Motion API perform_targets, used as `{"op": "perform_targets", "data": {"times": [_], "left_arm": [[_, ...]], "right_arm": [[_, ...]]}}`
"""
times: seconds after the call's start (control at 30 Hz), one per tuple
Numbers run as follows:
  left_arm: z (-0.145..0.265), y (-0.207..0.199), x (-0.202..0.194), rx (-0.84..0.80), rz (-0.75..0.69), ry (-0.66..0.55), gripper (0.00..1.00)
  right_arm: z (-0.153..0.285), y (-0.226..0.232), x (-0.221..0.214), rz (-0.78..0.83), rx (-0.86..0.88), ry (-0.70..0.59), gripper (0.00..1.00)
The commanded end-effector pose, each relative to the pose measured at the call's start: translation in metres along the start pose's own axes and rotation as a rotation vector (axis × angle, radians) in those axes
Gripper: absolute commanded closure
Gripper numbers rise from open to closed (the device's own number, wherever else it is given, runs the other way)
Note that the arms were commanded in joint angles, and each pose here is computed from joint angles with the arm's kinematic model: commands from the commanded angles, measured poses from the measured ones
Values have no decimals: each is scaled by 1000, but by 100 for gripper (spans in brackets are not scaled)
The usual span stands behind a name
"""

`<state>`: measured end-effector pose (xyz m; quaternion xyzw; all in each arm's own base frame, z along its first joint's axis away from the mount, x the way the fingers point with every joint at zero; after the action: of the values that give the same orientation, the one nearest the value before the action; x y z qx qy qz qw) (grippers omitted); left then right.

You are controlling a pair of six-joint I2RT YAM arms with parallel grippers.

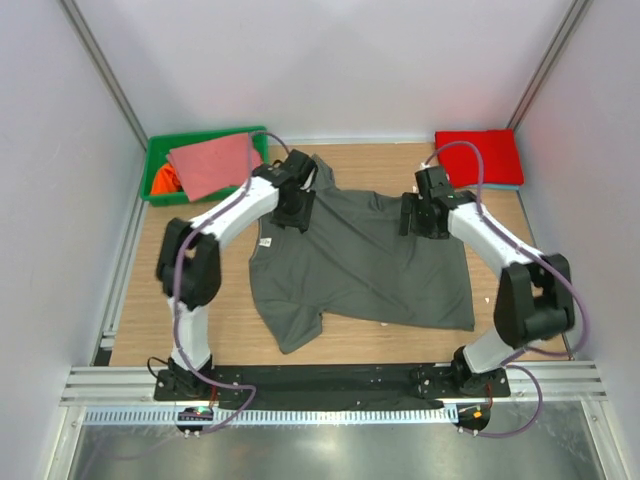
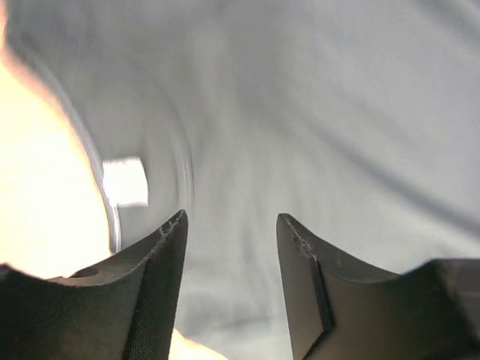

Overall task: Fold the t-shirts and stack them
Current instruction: Flatten the tshirt out, then fold the tshirt

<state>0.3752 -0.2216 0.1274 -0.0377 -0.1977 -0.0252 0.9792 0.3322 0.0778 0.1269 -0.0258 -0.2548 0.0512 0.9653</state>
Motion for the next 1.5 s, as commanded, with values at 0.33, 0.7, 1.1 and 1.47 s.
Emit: {"op": "perform_targets", "data": {"times": [0.33,0.7,1.1,1.47], "left_arm": [[81,29,-192,-309,486,196,61],[84,24,-246,-458,562,187,48],[68,16,-269,-389,584,278,51],[65,7,-272,-399,578,332,89]], "right_arm": [[77,19,-42,-135,249,-91,27],[83,26,-52,-147,318,-97,28],[89,24,-52,-143,316,-112,28],[80,0,-70,-279,98,-27,32]]}}
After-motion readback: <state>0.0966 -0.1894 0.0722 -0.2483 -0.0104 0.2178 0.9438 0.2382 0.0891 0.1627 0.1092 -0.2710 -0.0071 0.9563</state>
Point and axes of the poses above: each gripper's point midway between its finger pads, its own z axis back along the fingers, its own y axis along the line the jaws close on, x = y × z, the point moved 5 cm from there along z, back along the fingers, and after that the axes turned 12 degrees about z, right-handed, at the moved point
